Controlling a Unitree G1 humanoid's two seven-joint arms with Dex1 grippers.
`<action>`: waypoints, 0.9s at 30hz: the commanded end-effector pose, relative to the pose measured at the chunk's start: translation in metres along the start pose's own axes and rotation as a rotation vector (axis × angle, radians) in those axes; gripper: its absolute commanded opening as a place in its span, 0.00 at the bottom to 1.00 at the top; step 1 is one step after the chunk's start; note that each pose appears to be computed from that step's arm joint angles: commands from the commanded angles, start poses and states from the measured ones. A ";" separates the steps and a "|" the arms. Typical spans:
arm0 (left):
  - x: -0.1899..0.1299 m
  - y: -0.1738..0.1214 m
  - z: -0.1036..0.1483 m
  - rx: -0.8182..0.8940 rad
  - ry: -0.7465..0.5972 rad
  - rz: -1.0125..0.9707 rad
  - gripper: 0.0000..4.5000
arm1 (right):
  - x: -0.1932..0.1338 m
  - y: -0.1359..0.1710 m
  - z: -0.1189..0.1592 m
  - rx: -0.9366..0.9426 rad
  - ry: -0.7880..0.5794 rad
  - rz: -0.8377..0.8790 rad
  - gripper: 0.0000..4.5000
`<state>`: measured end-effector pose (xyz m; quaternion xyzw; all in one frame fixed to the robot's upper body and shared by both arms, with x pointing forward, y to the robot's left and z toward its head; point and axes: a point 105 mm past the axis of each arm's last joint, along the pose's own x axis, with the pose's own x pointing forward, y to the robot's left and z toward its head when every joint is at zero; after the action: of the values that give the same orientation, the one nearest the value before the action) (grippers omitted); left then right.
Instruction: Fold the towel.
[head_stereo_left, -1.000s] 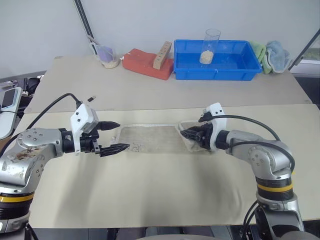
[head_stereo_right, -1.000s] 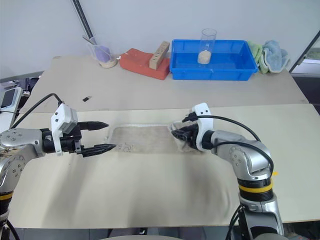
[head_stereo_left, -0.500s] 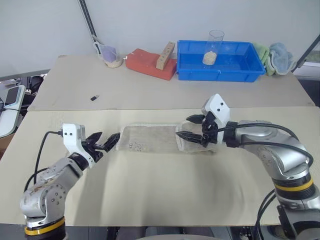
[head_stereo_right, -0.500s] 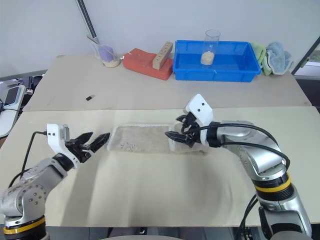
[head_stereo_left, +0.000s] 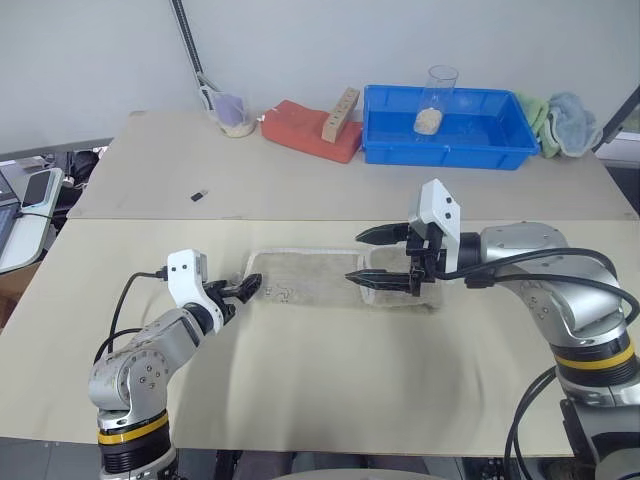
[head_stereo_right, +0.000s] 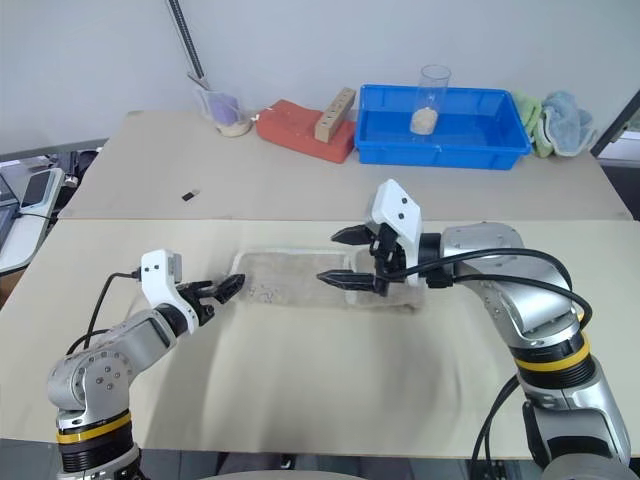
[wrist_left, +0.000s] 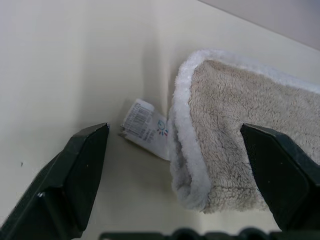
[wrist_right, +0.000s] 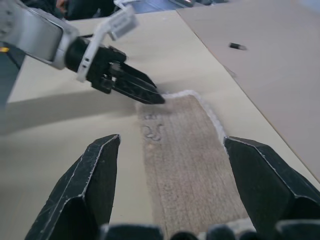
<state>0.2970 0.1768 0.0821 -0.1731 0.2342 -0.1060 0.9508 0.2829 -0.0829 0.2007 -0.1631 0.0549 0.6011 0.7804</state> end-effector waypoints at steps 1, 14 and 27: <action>0.005 -0.013 -0.032 -0.002 0.169 -0.042 0.62 | -0.011 0.001 0.021 -0.060 -0.038 0.016 0.83; 0.012 -0.028 0.016 0.252 -0.006 -0.053 0.02 | -0.035 0.005 0.018 -0.034 0.038 0.060 0.83; 0.028 -0.161 0.030 0.509 -0.041 -0.546 0.02 | -0.111 0.013 -0.011 0.070 0.303 -0.082 0.83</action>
<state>0.3192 0.0538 0.1523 0.0017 0.1446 -0.3659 0.9193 0.2494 -0.1855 0.2050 -0.2108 0.2006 0.5347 0.7934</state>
